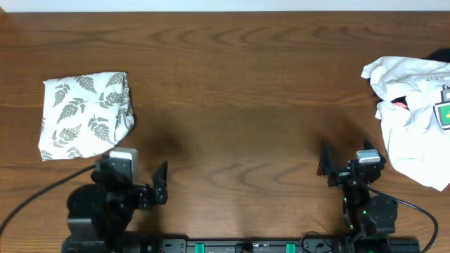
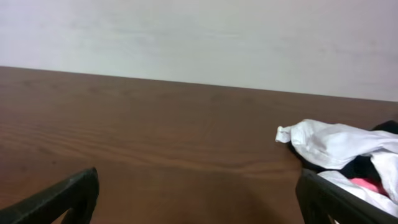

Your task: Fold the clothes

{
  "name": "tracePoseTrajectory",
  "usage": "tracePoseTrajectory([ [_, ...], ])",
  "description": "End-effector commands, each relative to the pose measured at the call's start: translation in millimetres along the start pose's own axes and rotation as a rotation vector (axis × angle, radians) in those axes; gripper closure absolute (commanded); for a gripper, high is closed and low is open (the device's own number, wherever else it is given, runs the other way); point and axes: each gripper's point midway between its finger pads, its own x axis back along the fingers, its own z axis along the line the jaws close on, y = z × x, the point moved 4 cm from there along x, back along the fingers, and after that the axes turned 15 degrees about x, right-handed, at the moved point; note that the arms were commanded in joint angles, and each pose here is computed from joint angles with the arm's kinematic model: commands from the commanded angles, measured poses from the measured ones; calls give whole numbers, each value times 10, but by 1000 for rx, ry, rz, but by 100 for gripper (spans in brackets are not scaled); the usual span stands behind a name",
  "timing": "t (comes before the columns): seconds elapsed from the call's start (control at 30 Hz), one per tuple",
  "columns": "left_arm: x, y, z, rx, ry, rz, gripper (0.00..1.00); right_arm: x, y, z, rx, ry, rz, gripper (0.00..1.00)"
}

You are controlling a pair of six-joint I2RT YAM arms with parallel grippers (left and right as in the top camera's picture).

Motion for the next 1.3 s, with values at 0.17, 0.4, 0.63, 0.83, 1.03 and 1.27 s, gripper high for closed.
tracePoseTrajectory([
  [0.17,-322,-225,181,-37,-11,-145,2,3,1,11,19,2,-2,1],
  [0.4,-576,-200,225,-74,-73,-345,2,3,-1,11,19,2,-1,1],
  [0.63,-681,-98,283,-94,-84,-538,2,3,0,11,19,2,-2,1],
  [0.83,-643,0,402,-96,6,-636,2,3,-1,11,19,2,-1,1],
  [1.03,-814,-275,493,-53,27,-475,2,3,-1,11,19,2,-1,1],
  [1.27,-865,-383,515,-3,19,-416,2,3,-1,11,19,2,-1,1],
])
